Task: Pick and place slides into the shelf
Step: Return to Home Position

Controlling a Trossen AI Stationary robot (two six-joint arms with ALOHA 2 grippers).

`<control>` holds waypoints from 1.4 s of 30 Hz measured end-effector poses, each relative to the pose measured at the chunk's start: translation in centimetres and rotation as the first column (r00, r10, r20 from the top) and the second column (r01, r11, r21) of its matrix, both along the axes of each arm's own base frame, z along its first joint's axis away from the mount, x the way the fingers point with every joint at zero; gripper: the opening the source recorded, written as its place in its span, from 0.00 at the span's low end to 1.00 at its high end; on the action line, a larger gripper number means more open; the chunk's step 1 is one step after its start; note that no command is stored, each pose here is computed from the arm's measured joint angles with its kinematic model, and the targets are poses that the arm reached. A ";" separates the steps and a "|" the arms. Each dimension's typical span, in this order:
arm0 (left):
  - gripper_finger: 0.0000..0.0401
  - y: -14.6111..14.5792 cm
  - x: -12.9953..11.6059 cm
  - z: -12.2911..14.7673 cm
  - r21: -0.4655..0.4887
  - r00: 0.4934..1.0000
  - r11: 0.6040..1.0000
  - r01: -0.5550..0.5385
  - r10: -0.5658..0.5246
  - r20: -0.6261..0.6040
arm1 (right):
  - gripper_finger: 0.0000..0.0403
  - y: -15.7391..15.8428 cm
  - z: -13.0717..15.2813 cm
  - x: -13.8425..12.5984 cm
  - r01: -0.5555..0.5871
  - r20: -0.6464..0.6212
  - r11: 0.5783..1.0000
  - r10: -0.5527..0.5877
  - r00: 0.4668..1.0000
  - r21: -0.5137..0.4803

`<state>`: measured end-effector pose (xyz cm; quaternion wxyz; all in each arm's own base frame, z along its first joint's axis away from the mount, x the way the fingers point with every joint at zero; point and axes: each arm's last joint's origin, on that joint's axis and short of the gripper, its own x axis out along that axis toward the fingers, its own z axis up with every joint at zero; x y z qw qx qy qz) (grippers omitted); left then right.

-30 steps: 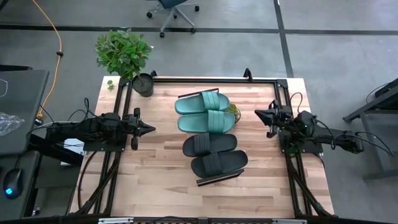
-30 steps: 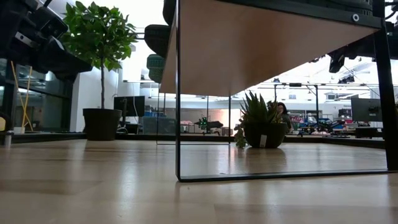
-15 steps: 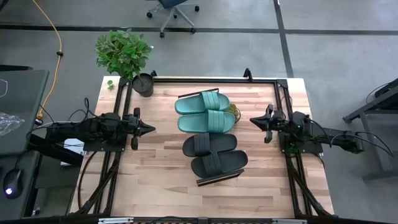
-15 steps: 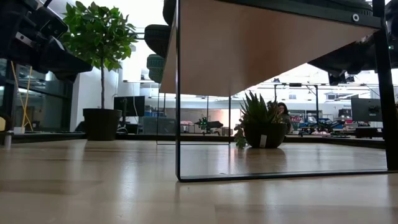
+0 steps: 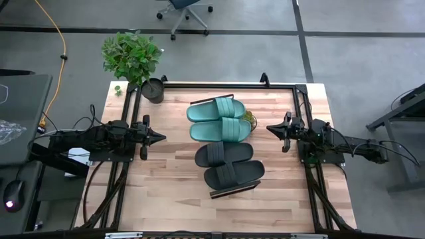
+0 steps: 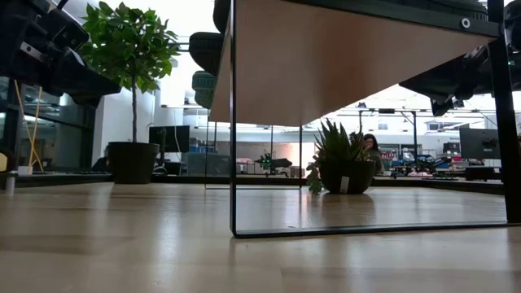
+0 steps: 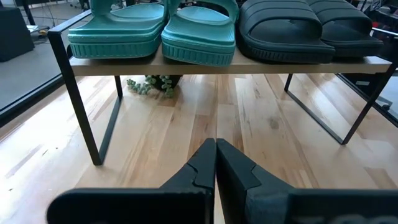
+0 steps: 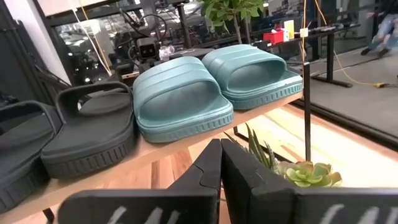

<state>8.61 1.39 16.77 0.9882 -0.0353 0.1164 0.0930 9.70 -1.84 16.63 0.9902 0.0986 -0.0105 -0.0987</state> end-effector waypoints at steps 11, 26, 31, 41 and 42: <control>0.00 0.0 0.0 0.0 0.000 1.000 1.000 0.000 0.000 0.000 | 0.00 0.0 0.0 0.0 0.000 -0.004 1.000 0.000 1.000 -0.016; 0.00 0.0 0.0 0.0 0.000 1.000 1.000 0.000 0.000 0.000 | 0.00 0.0 0.0 0.0 0.000 -0.004 1.000 0.000 1.000 -0.016; 0.00 0.0 0.0 0.0 0.000 1.000 1.000 0.000 0.000 0.000 | 0.00 0.0 0.0 0.0 -0.001 -0.004 1.000 0.001 1.000 -0.016; 0.00 0.0 0.0 0.0 0.000 1.000 1.000 0.001 -0.001 0.000 | 0.00 0.0 0.0 0.0 -0.001 -0.004 1.000 0.001 1.000 -0.016; 0.00 0.0 0.0 0.0 0.000 1.000 1.000 0.000 0.000 0.000 | 0.00 0.0 0.0 0.0 -0.001 -0.004 1.000 0.001 1.000 -0.016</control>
